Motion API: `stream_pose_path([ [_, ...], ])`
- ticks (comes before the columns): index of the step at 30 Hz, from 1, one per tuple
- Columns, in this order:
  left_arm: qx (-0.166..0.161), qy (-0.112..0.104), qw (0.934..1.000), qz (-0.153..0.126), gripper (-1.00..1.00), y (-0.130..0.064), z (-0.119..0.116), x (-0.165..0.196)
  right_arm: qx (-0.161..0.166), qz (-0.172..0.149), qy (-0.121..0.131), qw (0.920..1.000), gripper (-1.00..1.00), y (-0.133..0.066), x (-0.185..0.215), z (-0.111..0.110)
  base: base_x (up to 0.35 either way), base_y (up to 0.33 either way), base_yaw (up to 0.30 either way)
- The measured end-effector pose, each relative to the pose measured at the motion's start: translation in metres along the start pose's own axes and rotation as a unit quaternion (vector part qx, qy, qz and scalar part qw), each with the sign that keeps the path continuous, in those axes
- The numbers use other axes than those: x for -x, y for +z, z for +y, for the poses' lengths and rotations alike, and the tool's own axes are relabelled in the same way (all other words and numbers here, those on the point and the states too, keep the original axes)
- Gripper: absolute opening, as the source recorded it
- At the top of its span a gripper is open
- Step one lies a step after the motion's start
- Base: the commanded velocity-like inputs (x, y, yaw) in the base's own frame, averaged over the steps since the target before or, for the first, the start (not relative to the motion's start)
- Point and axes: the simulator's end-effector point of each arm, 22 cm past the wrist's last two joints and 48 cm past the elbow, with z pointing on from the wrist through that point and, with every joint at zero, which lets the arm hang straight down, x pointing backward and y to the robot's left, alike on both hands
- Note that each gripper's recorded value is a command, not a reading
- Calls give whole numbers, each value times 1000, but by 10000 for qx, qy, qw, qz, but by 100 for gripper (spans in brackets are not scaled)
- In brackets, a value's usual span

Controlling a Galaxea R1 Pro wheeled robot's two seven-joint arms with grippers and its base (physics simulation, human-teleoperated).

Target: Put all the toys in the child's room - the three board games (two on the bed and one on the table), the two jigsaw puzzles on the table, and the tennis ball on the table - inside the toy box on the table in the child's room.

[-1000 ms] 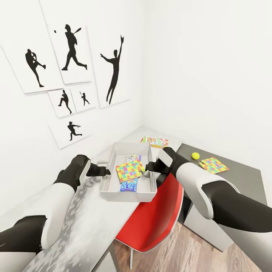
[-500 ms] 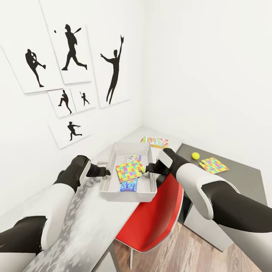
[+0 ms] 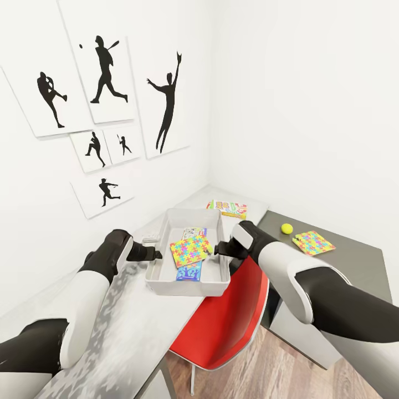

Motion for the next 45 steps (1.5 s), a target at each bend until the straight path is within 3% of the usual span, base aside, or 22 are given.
stream_pose_path([
  [34, -3, -3, 10000, 5, 100, 0, 0, -1, 48, -42, -7, 10000, 100, 2, 0, 2, 0, 0, 0],
  [41, -5, 31, 9999, -154, 100, 2, 1, 3, 96, -52, -5, 9999, 100, 1, 1, 4, 0, 0, 0],
  [42, -3, 35, 9999, -166, -100, 3, 1, 3, 97, -53, -5, 9999, 100, 1, 1, 4, 0, 0, 0],
  [45, -31, 29, 9998, -195, -100, 4, -1, 3, 101, -54, -4, 9999, 100, 1, 1, 4, 0, 0, 0],
])
